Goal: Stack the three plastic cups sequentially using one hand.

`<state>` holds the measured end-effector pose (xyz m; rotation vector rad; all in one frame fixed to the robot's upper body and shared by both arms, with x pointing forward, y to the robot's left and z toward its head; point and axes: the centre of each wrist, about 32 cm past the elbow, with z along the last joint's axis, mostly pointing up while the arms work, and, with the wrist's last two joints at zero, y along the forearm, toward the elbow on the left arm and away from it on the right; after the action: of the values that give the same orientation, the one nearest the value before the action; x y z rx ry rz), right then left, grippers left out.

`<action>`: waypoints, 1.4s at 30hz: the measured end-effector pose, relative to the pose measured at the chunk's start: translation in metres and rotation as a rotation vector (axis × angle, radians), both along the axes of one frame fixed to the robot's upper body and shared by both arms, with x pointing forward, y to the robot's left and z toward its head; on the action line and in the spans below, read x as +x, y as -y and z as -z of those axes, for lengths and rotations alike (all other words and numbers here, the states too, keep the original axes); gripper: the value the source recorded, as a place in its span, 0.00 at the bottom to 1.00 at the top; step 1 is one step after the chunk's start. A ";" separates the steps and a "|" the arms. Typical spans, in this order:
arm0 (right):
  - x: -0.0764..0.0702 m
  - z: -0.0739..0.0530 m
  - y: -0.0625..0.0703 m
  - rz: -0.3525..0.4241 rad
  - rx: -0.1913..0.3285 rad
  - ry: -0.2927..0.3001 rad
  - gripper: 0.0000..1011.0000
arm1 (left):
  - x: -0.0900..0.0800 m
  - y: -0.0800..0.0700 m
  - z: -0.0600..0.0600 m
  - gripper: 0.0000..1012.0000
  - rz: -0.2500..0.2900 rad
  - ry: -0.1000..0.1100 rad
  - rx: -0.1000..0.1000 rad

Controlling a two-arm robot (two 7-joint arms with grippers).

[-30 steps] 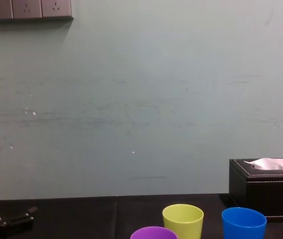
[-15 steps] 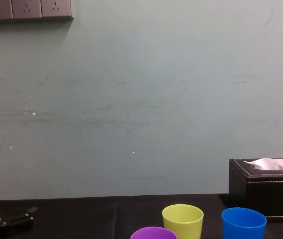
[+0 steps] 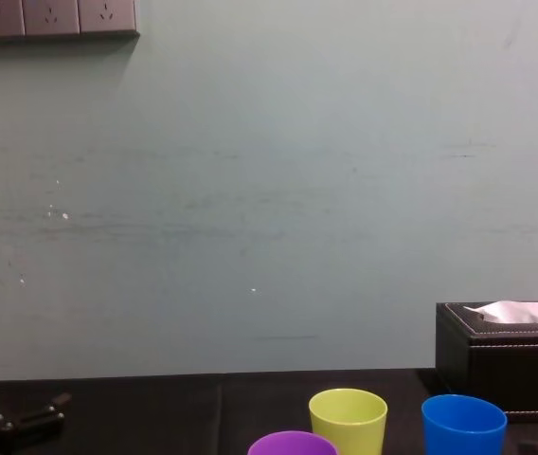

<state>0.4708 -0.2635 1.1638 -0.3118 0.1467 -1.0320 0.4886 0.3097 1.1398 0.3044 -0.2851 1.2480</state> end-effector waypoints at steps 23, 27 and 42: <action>0.026 0.012 -0.022 0.037 -0.037 0.008 0.99 | 0.000 0.000 0.000 0.99 0.000 0.000 0.000; 0.028 0.013 -0.024 0.043 -0.040 0.010 0.99 | 0.000 0.000 0.000 0.99 0.000 0.000 0.000; 0.032 0.016 -0.026 0.094 -0.043 0.021 0.99 | 0.000 0.000 0.000 0.99 0.000 0.000 0.000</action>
<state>0.5025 -0.2375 1.1475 -0.3354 0.1213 -1.1328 0.4886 0.3097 1.1398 0.3045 -0.2851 1.2479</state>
